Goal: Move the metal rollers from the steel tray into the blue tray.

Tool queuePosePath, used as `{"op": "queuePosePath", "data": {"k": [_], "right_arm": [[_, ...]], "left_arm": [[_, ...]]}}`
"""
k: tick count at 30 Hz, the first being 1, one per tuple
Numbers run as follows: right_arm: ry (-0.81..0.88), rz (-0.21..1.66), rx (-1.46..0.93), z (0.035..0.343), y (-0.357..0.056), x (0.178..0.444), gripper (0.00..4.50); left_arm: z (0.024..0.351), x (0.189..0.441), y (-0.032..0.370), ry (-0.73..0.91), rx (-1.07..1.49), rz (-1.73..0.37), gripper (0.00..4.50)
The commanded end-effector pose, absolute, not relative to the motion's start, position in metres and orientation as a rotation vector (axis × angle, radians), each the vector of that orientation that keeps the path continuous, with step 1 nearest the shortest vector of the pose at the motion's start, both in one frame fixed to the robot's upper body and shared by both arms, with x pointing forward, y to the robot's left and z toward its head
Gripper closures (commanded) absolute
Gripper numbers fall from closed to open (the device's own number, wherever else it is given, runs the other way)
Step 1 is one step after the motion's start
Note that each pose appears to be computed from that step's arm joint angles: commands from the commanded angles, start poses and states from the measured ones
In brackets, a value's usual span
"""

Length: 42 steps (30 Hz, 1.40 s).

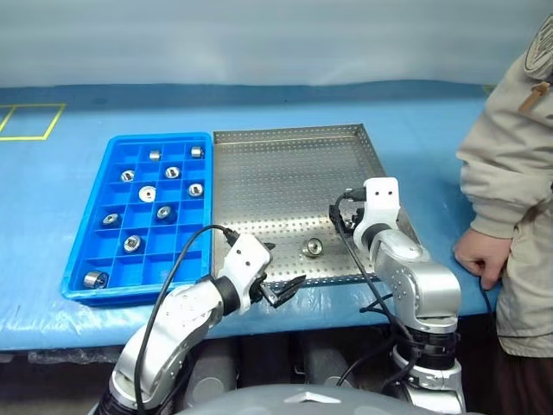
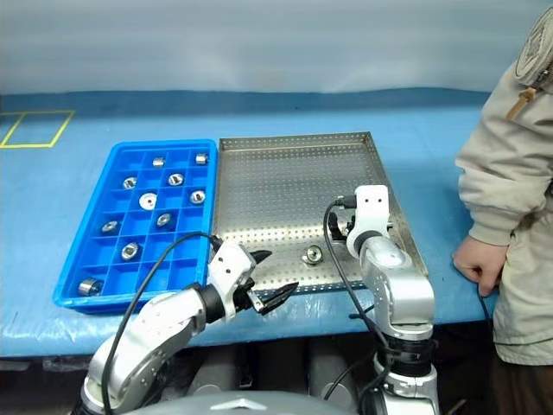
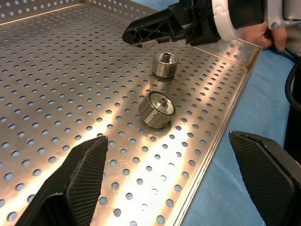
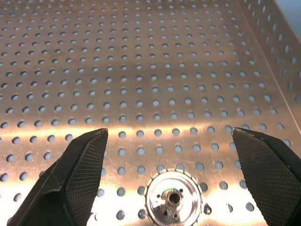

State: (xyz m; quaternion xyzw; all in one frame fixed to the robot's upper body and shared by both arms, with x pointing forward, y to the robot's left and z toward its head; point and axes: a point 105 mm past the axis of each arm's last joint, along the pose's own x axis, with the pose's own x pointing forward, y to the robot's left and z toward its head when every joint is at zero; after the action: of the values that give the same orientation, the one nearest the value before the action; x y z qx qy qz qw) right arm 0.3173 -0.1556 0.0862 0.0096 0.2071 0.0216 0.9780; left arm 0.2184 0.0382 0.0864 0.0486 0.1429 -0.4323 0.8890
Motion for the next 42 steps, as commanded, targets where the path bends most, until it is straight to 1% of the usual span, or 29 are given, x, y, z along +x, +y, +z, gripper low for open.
{"op": "queuePosePath", "data": {"k": [1,8,11,14,18,20,21,26,31,33,36,42], "right_arm": [[0.418,0.035,0.044,0.083,-0.156,0.316,0.05],[0.482,0.026,0.046,0.06,-0.158,0.31,0.05],[0.49,0.024,0.046,0.055,-0.159,0.309,0.05],[0.477,0.017,0.044,0.056,-0.16,0.311,0.66],[0.439,0.05,0.036,0.067,-0.154,0.316,1.97],[0.403,0.086,0.03,0.078,-0.145,0.32,2.65],[0.378,0.117,0.027,0.086,-0.139,0.323,2.81],[0.282,0.295,0.007,0.119,-0.097,0.332,2.81],[0.196,0.524,-0.031,0.148,-0.035,0.337,2.81],[0.176,0.619,-0.033,0.155,-0.009,0.335,2.81],[0.161,0.722,-0.053,0.159,0.019,0.331,2.81],[0.154,0.872,-0.071,0.159,0.058,0.32,2.81]], "left_arm": [[0.09,0.217,0.035,0.282,0.097,-0.916,0.0],[0.089,0.219,0.037,0.284,0.104,-0.898,0.0],[0.089,0.219,0.038,0.284,0.105,-0.891,0.0],[0.089,0.22,0.039,0.283,0.106,-0.881,0.0],[0.09,0.222,0.041,0.275,0.106,-0.851,0.0],[0.091,0.225,0.043,0.267,0.102,-0.82,0.0],[0.092,0.226,0.045,0.259,0.095,-0.794,0.0],[0.104,0.243,0.065,0.19,0.063,-0.598,0.0],[0.118,0.253,0.098,0.118,0.043,-0.358,0.0],[0.121,0.253,0.109,0.103,0.042,-0.284,0.0],[0.12,0.248,0.119,0.105,0.052,-0.225,0.0],[0.109,0.228,0.129,0.159,0.087,-0.187,0.0]]}}
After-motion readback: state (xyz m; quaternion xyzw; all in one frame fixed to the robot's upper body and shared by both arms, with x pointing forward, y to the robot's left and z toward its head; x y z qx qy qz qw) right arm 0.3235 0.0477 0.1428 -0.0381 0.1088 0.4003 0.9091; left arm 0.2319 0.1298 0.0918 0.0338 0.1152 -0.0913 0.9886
